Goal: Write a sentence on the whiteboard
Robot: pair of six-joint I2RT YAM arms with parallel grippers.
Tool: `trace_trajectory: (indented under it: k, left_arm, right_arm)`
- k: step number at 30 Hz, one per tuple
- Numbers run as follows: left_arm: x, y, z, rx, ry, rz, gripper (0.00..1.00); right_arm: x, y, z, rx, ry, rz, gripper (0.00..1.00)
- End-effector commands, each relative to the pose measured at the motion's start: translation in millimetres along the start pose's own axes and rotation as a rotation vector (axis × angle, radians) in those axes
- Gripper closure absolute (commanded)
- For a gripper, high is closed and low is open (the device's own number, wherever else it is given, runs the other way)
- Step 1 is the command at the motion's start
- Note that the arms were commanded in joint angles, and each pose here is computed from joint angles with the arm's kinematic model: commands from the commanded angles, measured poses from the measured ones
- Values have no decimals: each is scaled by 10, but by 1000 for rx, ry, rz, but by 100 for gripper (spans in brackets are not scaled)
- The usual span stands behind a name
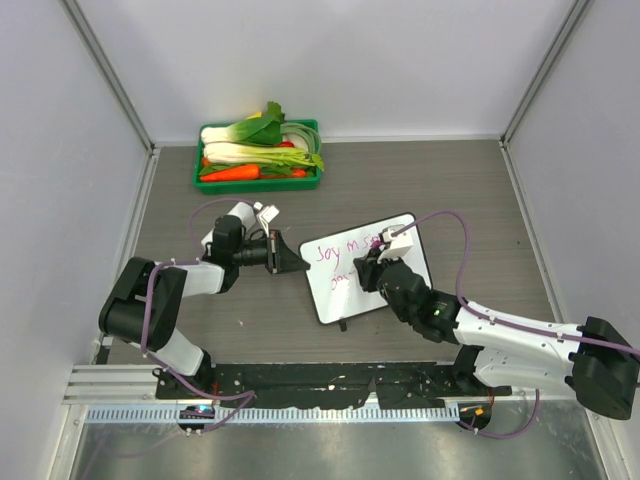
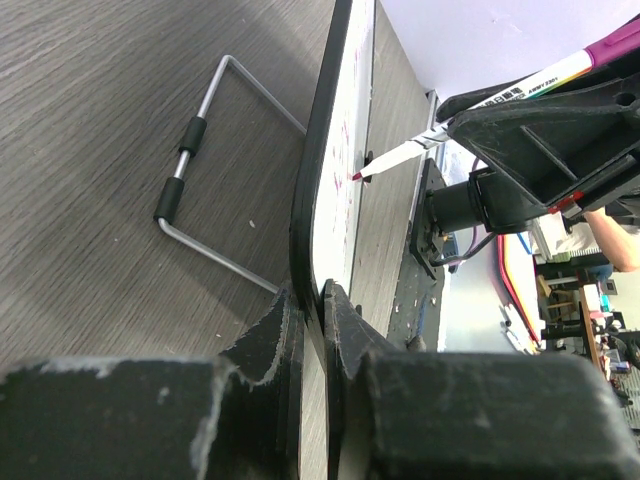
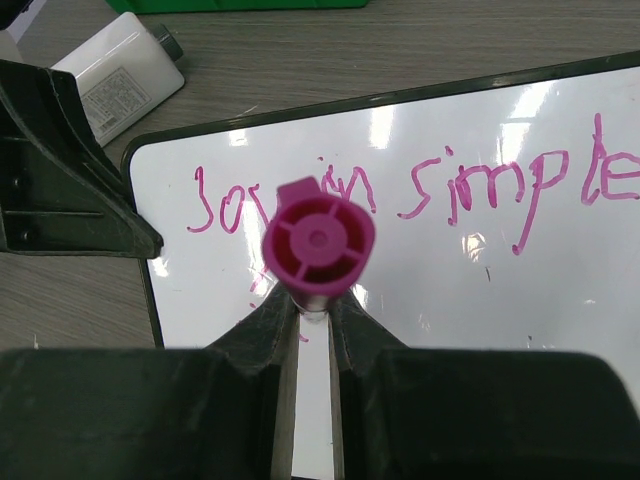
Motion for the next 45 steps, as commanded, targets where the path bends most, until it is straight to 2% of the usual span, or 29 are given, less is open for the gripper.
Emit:
trace_trajectory:
  k: [1,21,29,37,41,45]
  left_arm:
    - [-27,54,131,-9,39,-2,100]
    - [-27,57,133,-10,40,-3,100]
    - [-28,55,140,-9,41,-4,100]
    - [-27,60,134,-8,40,-5,100]
    - [-26,57,134,-8,40,-5,100]
    - [-28,67,142,-5,42,-6,100]
  right_arm:
    - [-17,-10,-79,-24,-32,16,99]
    - [86,-170,335,-24,86,10,99]
    - [108,-132,371,-35,100,-24,99]
    - [145,47,205,-95,76,-107,99]
    - [238,134,-28,-140,5,-167,98]
    - [257,101,-198,-159,-45,-148,99]
Point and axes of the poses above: each gripper's point midway between its finger pads, its own x axis back along the fingers, its own y axis along the line the jaws close on, z = x × y, the point moved 3 cm from there along x, back along the fingers, and after that the axes turned 3 degrees about -x, right-handed, at the moved point
